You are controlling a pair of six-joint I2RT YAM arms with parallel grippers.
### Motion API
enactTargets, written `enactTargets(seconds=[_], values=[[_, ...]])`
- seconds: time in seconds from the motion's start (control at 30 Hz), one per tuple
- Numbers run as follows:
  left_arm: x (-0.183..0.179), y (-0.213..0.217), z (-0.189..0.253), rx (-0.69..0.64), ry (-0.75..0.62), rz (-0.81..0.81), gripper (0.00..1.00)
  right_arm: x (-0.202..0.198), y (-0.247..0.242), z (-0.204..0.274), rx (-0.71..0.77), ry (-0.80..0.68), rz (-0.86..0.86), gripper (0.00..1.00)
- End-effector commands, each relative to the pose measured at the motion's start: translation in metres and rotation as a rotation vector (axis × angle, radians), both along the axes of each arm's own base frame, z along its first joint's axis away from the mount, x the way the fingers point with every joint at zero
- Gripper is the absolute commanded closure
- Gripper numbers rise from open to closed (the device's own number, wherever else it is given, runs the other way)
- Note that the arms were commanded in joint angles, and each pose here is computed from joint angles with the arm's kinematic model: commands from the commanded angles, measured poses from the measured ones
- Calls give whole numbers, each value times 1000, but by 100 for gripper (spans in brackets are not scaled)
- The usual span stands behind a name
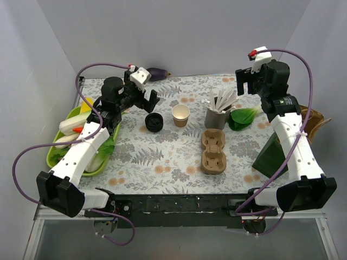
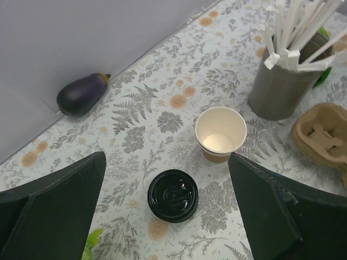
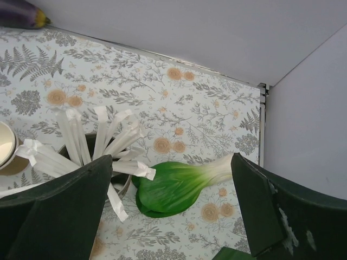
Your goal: Pack the takeout coffee
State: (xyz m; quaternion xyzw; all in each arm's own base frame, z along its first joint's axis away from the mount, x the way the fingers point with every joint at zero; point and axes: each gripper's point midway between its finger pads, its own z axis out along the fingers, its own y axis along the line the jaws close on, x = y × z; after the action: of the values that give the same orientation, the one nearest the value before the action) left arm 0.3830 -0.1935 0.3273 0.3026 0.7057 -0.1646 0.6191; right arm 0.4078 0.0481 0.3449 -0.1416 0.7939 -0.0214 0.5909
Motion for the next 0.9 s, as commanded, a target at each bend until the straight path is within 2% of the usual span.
enactTargets(seconds=[0.0, 0.17, 0.2, 0.27, 0.37, 0.43, 0.57, 0.67, 0.87], values=[[-22, -11, -7, 35, 55, -119, 2, -5, 9, 6, -23, -5, 70, 2], [-42, -18, -31, 89, 178, -229, 2, -20, 43, -2, -69, 9, 321, 2], [-48, -22, -34, 94, 204, -264, 2, -32, 58, -8, -97, 32, 452, 4], [-51, -21, -47, 118, 289, -274, 2, -47, 76, -16, -117, 57, 588, 5], [-57, -19, -61, 144, 363, -280, 2, -68, 97, -36, -137, 104, 696, 12], [-60, -18, -68, 154, 385, -278, 2, -84, 104, -64, -170, 162, 754, 20], [-64, -15, -74, 174, 397, -263, 2, -114, 93, -103, -239, 228, 779, 25], [-66, -14, -79, 203, 393, -253, 2, -132, 73, -129, -303, 298, 741, 35], [-68, -16, -93, 232, 411, -254, 2, -167, 41, -168, -318, 440, 716, 46]])
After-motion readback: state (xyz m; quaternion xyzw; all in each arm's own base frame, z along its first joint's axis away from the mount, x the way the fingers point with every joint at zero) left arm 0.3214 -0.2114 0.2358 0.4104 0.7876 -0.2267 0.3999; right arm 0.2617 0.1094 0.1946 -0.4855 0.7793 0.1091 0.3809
